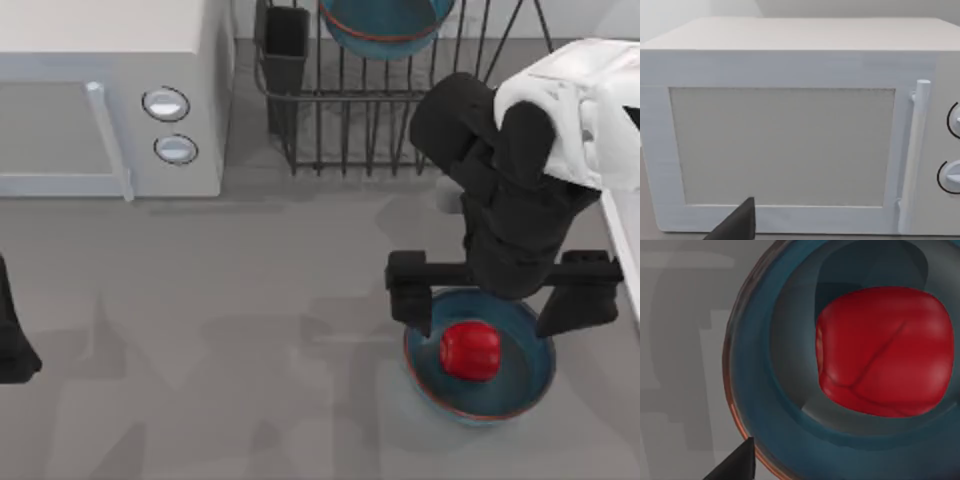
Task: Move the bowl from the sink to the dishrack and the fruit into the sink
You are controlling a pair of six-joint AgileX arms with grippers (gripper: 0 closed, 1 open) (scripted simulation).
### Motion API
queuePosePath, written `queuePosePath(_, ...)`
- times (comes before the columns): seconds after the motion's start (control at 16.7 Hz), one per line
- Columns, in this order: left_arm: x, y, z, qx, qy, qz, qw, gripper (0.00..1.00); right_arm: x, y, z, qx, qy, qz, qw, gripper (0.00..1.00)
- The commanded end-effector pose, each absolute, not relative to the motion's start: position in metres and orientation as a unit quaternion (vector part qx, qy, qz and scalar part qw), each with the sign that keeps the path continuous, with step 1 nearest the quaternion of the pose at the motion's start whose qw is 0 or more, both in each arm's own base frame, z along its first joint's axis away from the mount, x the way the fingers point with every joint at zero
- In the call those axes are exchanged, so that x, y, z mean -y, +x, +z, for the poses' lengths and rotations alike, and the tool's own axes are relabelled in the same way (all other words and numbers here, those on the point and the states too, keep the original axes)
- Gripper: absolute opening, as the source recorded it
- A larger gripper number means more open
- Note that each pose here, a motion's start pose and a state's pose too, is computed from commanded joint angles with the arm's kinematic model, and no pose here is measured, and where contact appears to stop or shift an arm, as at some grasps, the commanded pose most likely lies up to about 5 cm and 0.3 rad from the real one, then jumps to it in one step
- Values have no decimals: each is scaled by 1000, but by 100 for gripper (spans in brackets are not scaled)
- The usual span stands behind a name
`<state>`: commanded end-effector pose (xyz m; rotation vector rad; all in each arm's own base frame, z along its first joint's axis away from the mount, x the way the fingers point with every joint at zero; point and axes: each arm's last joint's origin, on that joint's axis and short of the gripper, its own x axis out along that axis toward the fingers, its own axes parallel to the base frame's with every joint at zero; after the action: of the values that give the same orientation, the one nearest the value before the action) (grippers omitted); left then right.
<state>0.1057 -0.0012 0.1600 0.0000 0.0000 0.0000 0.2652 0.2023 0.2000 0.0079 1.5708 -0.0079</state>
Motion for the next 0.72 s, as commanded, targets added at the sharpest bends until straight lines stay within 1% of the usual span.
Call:
queuePosePath(0.36, 1, 106, 160, 0, 0, 0, 1000, 100, -201, 266, 195, -707, 5, -5, 707, 100)
queuePosePath(0.48, 1, 106, 160, 0, 0, 0, 1000, 100, -202, 267, 180, -707, 4, -5, 707, 100)
queuePosePath(0.72, 1, 106, 160, 0, 0, 0, 1000, 100, -205, 269, 133, -704, 6, 0, 710, 100)
